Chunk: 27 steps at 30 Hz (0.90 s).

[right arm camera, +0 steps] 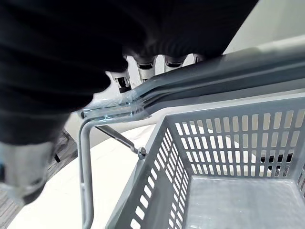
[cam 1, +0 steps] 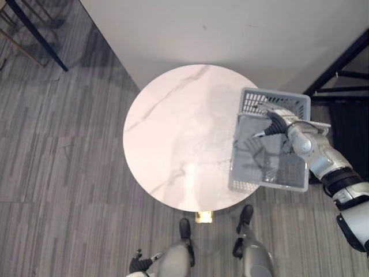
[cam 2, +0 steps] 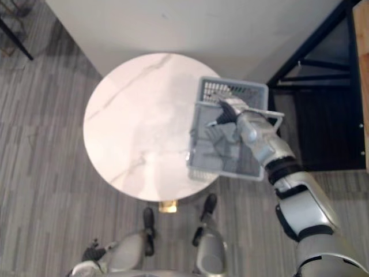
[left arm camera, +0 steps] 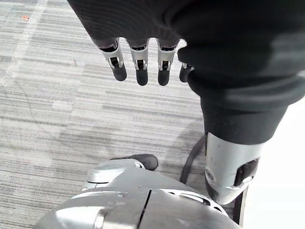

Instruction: Pick vegetable in the basket

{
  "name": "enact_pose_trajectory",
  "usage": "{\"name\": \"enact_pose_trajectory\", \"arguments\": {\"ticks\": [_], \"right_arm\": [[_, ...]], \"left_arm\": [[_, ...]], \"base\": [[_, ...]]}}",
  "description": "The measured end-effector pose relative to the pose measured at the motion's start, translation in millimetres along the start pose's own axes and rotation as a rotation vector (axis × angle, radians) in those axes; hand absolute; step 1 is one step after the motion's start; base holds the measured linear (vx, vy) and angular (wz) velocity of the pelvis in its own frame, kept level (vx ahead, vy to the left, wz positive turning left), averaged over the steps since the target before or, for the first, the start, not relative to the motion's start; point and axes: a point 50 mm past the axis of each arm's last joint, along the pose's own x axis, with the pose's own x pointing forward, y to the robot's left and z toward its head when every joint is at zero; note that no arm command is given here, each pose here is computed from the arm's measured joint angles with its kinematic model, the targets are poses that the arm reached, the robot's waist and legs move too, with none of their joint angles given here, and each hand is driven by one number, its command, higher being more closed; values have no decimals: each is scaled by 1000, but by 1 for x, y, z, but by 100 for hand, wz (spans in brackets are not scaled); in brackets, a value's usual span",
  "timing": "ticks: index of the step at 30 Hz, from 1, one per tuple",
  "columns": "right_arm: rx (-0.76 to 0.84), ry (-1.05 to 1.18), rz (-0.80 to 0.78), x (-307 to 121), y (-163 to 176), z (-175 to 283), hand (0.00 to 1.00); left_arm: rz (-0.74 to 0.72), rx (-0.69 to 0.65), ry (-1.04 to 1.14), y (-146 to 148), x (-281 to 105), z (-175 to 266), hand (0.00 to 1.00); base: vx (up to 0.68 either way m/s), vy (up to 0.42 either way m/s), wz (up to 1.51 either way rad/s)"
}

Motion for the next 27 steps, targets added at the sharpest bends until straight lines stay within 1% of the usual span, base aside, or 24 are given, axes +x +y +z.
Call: {"name": "enact_pose_trajectory", "arguments": {"ticks": [14,18,21,27], "right_arm": [[-1,-33,-5,-4,1,4,0],[6,-31,-27,-5,-2,3,0],[9,-18,-34,-4,-4,0,0],[13,80,-61,-1,-13,-19,0]], "left_arm": [[-6,24,-8,0,0,1,0],[-3,24,-9,1,0,2,0],[-1,26,-10,1,1,2,0],[-1,24,-17,1,1,3,0]], "base": [[-8,3,-3],[8,2,0],[24,11,1],[13,14,4]]}}
